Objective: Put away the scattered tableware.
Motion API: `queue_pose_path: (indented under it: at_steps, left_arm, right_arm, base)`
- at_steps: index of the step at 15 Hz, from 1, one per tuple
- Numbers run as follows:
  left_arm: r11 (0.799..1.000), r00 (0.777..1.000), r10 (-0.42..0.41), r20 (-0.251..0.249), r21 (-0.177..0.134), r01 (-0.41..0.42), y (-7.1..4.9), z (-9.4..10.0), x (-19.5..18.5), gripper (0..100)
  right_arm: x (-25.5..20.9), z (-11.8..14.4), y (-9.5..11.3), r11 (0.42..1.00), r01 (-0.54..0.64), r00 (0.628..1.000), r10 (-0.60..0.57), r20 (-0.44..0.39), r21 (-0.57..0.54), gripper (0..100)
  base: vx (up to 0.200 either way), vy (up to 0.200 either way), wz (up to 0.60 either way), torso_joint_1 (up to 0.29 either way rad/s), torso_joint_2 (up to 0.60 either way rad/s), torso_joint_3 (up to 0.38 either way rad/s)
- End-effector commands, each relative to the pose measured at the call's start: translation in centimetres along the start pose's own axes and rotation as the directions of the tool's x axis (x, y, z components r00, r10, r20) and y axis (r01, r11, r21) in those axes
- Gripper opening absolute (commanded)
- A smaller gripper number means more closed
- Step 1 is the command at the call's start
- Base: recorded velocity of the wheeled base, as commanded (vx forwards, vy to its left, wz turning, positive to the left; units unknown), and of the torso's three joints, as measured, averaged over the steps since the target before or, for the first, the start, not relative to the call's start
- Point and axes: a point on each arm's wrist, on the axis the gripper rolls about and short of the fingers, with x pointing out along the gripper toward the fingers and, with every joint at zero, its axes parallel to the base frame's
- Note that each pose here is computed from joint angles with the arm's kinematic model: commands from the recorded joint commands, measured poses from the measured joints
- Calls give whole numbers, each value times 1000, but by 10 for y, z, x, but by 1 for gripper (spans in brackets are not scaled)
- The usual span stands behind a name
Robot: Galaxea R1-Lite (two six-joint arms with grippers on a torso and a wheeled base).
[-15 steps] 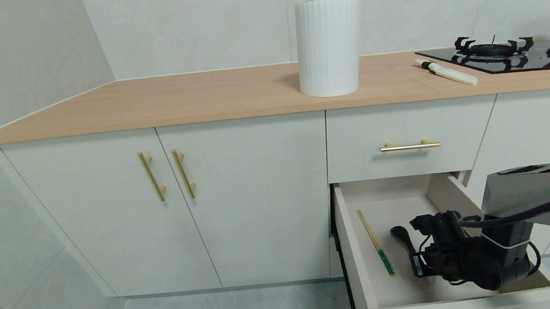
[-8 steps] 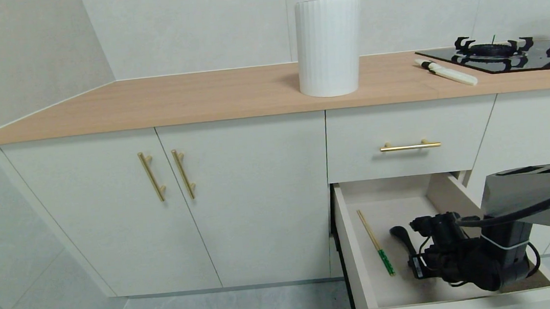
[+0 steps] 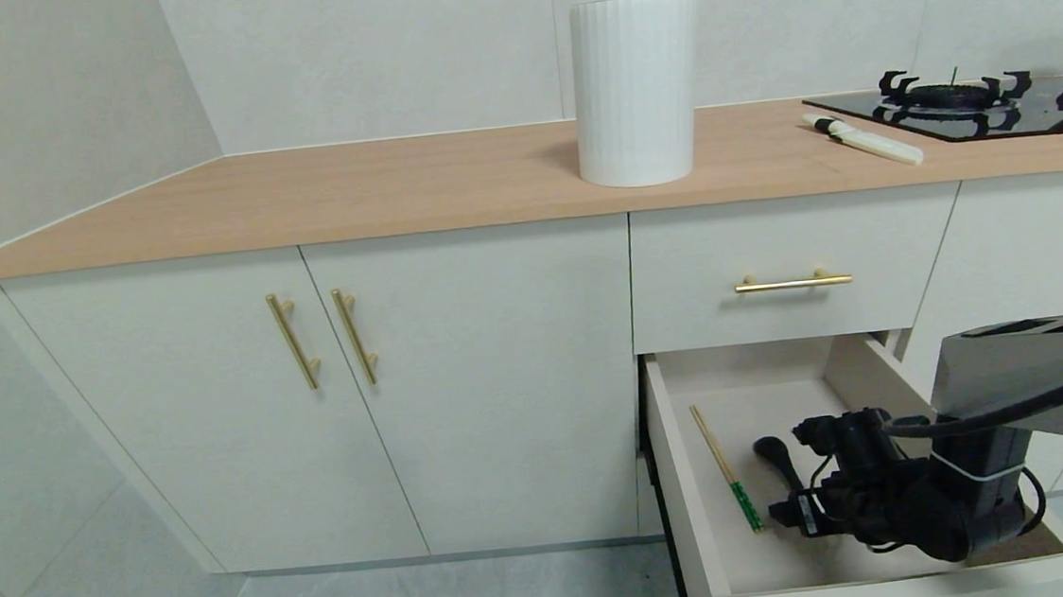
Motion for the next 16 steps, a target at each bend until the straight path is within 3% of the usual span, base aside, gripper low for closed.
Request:
queue_pose_path:
  at_steps: [1, 10, 13, 16]
  left_arm:
    - [1000, 1000, 0, 0, 0, 0, 0, 0, 0, 100]
    - [1000, 1000, 0, 0, 0, 0, 0, 0, 0, 100]
    - [1000, 1000, 0, 0, 0, 0, 0, 0, 0, 100]
    - [1000, 1000, 0, 0, 0, 0, 0, 0, 0, 100]
  right_arm:
    - [-31, 20, -2, 999, -13, 997, 11, 75, 29, 100]
    - [-136, 46, -3, 999, -51, 963, 45, 265, 19, 100]
    - [-191, 41, 2, 997, -78, 971, 81, 225, -21, 100]
    - [-234, 30, 12, 989, -116, 985, 127, 114, -91, 100]
  base:
    - [0, 0, 0, 0, 0, 0]
    - [0, 0, 0, 0, 0, 0]
    - [0, 0, 0, 0, 0, 0]
    - [0, 0, 0, 0, 0, 0]
